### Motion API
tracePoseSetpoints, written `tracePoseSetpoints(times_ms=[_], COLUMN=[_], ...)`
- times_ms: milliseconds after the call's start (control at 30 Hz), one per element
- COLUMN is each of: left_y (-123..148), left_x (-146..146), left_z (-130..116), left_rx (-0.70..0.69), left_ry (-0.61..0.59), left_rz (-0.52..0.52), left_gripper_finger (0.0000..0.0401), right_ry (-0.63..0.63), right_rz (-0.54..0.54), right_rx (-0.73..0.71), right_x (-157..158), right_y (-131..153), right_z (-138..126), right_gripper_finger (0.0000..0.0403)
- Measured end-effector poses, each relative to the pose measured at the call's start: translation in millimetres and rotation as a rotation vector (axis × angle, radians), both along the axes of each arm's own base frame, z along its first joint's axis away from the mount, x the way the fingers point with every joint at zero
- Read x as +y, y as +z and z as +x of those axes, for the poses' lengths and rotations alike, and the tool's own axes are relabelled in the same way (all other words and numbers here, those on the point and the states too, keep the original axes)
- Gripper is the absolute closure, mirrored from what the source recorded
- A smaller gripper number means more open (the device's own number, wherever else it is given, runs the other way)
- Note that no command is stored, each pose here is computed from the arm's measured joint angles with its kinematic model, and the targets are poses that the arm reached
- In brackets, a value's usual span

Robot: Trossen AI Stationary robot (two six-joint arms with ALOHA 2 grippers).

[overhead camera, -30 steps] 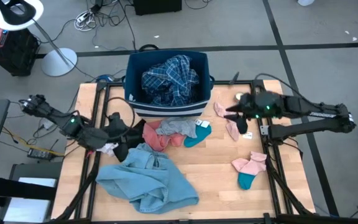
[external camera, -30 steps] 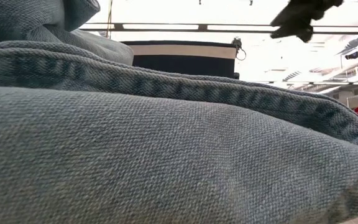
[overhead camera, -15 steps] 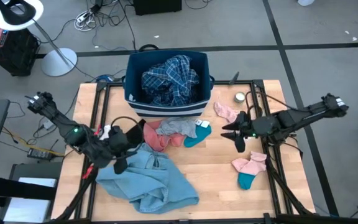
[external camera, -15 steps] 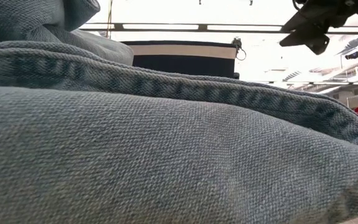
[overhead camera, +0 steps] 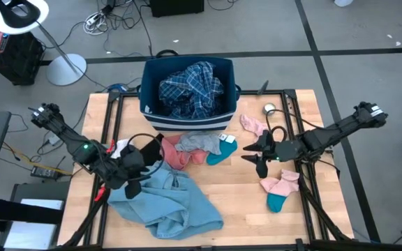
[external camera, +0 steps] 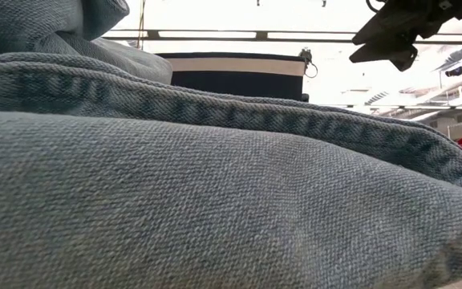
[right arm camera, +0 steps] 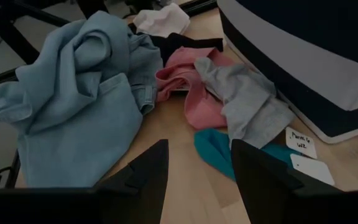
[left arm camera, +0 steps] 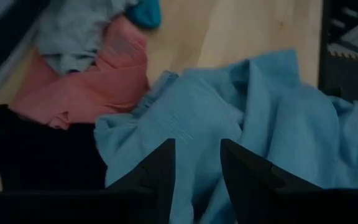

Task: Sort clothes
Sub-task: Put the blue jeans into the blue bin

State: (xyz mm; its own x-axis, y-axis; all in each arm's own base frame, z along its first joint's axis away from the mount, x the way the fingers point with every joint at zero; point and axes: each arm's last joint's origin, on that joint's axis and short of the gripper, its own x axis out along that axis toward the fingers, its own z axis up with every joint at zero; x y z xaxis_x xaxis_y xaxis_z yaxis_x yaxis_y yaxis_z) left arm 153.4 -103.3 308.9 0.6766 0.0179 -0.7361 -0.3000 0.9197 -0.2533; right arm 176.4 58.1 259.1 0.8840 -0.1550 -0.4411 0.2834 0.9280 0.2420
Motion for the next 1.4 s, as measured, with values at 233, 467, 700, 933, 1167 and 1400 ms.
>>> tracePoseSetpoints(times_ms=[233,467,700,933,1167,1400], left_y=[0,-1,-9,-26,-36,-44], left_x=[5,5,1,-5,-11,-22], left_z=[1,1,5,11,18,28], left_rx=[-0.031,-0.020,0.047,0.183,0.248,0.277], left_ry=[0.094,0.091,0.080,0.075,0.059,0.016], left_rz=[0.026,0.036,0.042,0.109,0.113,0.055], left_gripper_finger=[0.0251,0.0185,0.0162,0.0179,0.0183,0.0183], right_ry=[0.000,0.002,0.003,0.002,0.002,0.002], right_rz=[0.000,-0.005,-0.007,-0.004,0.002,0.001], right_rx=[-0.001,-0.001,-0.001,-0.007,-0.021,-0.020], right_x=[0,0,0,0,0,0], right_y=[0,0,0,1,2,2], right_z=[0,0,0,0,0,0], right_gripper_finger=[0.0227,0.0227,0.0227,0.0227,0.0227,0.0227])
